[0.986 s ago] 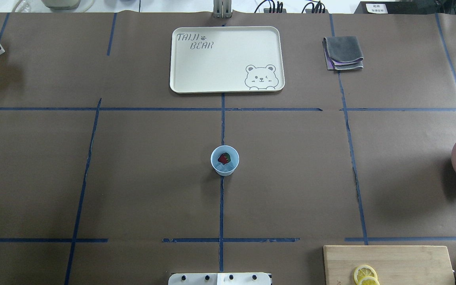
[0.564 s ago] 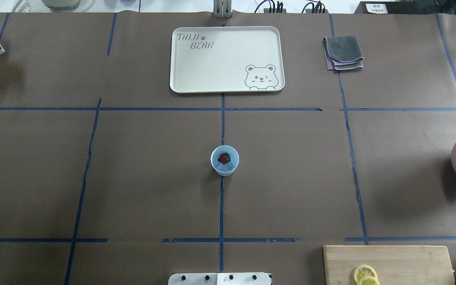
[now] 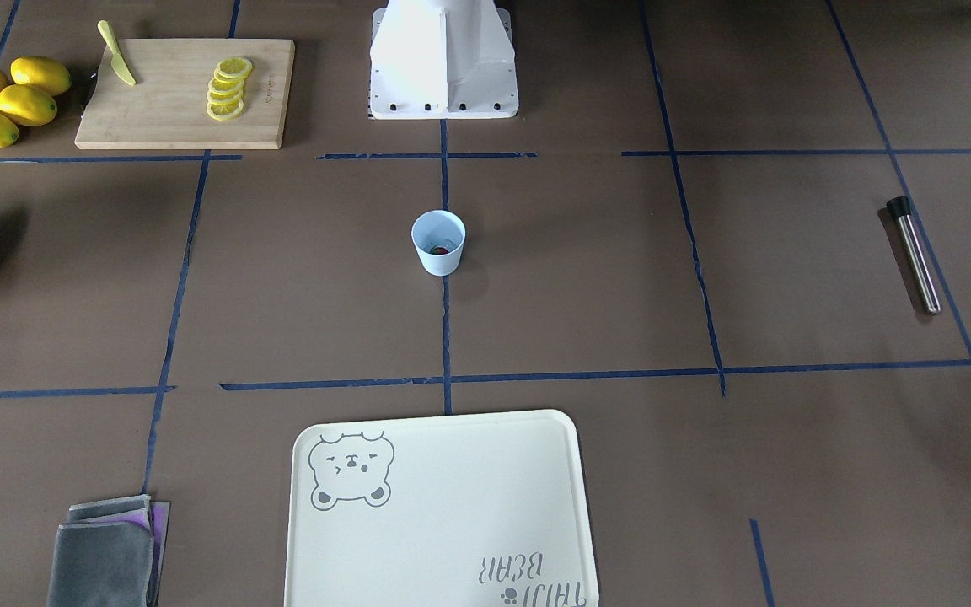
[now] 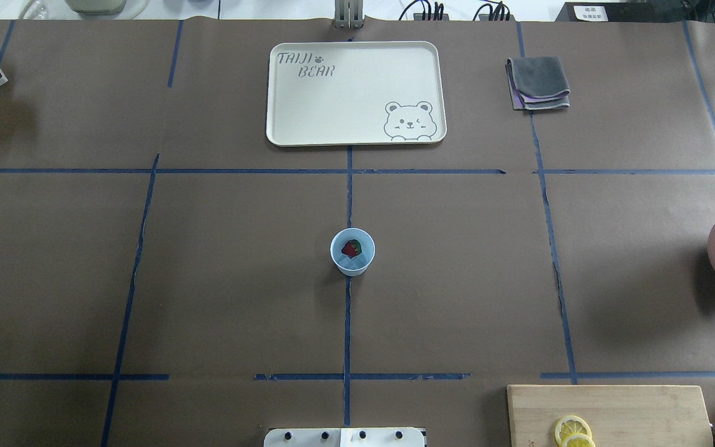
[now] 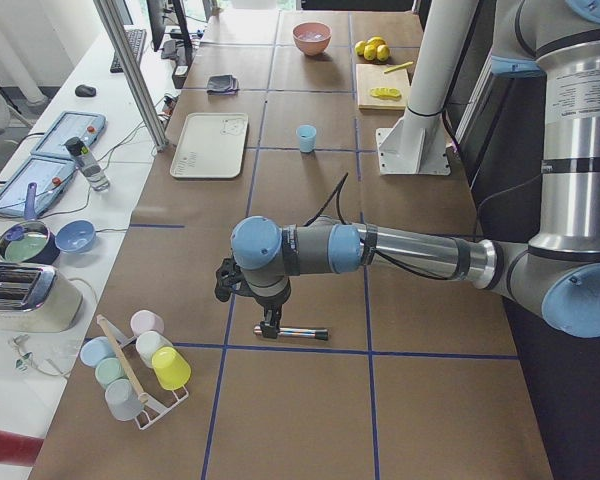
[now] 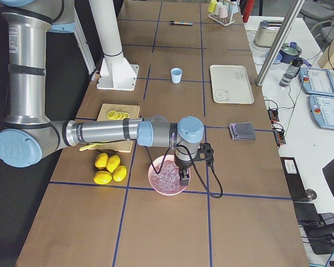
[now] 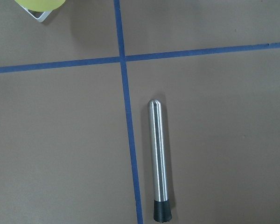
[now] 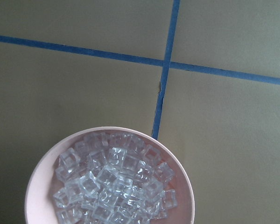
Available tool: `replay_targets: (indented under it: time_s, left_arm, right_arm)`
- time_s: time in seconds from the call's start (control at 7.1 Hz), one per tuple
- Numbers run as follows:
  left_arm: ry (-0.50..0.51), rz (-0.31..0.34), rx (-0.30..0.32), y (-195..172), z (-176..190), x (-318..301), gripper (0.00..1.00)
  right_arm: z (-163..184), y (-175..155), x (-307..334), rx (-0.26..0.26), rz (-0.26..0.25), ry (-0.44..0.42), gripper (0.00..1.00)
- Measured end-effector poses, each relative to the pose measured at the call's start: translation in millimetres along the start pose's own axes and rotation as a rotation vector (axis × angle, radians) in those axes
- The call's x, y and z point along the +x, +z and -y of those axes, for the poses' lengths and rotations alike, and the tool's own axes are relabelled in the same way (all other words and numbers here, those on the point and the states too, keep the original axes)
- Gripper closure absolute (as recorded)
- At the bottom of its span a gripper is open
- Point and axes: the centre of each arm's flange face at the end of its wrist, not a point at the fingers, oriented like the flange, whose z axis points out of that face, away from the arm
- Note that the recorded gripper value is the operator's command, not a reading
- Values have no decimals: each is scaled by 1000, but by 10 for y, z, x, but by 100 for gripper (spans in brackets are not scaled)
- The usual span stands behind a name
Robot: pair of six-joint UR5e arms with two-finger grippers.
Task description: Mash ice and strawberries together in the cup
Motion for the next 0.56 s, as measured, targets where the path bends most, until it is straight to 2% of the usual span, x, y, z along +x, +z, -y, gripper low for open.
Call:
replay_targets:
  time_s: [0.56]
  left_arm:
    - [8, 8, 6, 19, 9, -32, 0]
  right_arm:
    - [23, -22, -16, 5, 1, -3, 0]
